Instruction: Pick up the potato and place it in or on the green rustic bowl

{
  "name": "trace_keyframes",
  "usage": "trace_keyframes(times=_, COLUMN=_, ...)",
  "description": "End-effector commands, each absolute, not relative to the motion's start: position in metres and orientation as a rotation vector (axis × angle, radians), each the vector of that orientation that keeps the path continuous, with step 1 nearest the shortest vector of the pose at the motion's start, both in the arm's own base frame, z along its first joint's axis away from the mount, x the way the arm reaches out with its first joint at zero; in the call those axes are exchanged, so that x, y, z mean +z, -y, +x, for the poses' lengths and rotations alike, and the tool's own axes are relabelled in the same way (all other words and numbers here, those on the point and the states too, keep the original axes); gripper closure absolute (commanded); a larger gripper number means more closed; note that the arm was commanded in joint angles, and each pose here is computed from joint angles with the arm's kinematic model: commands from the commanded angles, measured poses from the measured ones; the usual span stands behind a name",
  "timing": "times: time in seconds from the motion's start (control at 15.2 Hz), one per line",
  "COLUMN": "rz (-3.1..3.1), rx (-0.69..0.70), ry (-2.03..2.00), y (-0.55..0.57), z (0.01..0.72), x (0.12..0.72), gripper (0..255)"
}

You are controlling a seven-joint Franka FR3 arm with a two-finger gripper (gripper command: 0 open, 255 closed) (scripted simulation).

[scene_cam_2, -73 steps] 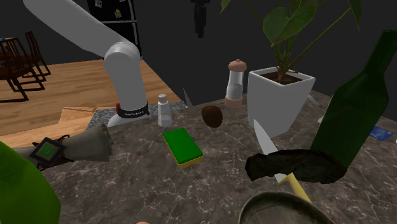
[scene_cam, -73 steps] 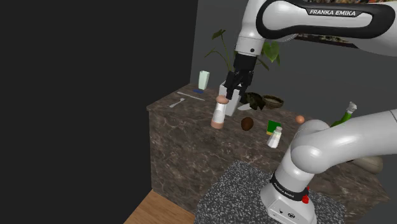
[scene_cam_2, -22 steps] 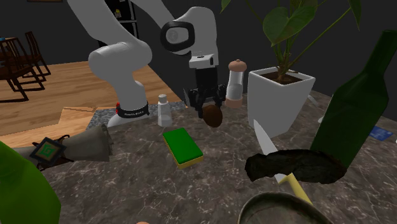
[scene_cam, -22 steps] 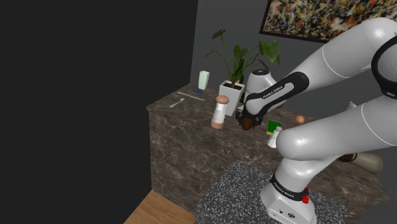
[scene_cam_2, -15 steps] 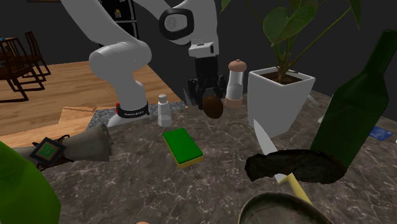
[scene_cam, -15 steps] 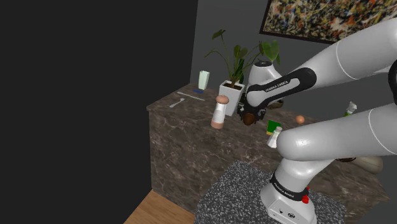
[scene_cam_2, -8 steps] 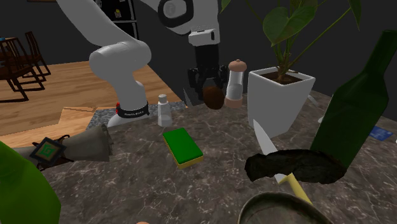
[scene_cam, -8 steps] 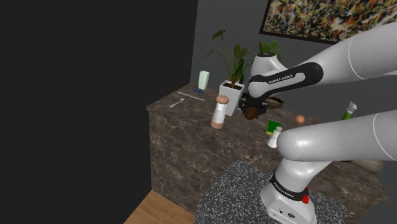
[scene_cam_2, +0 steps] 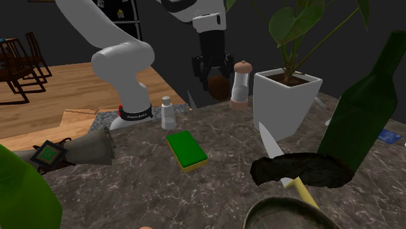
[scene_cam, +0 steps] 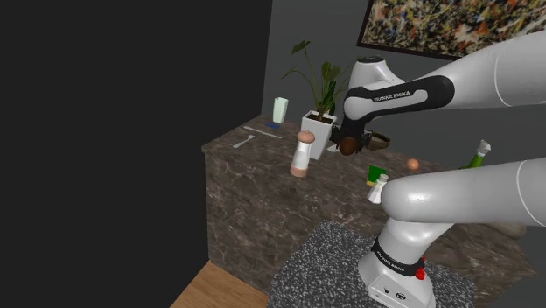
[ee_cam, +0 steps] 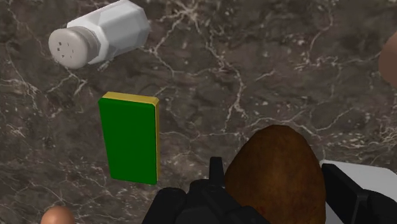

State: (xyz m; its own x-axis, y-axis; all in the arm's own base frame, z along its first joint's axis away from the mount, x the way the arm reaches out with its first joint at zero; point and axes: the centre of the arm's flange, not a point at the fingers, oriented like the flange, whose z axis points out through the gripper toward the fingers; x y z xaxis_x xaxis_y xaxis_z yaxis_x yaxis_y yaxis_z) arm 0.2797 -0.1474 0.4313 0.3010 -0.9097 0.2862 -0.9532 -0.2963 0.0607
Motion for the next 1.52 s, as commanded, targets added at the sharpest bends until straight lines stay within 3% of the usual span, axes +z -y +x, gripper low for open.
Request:
trace_keyframes(times=0.0, rz=2.348, rx=0.290, ry=1.713, y=0.147, z=0.279, x=0.443, gripper=255)
trace_keyframes(times=0.33, rz=2.348, rx=0.290, ry=1.713, y=0.147, z=0.279, x=0.468, gripper=255)
trace_keyframes(times=1.45, rz=2.348, rx=0.290, ry=1.713, y=0.371, z=0.274, x=0.467, gripper=255)
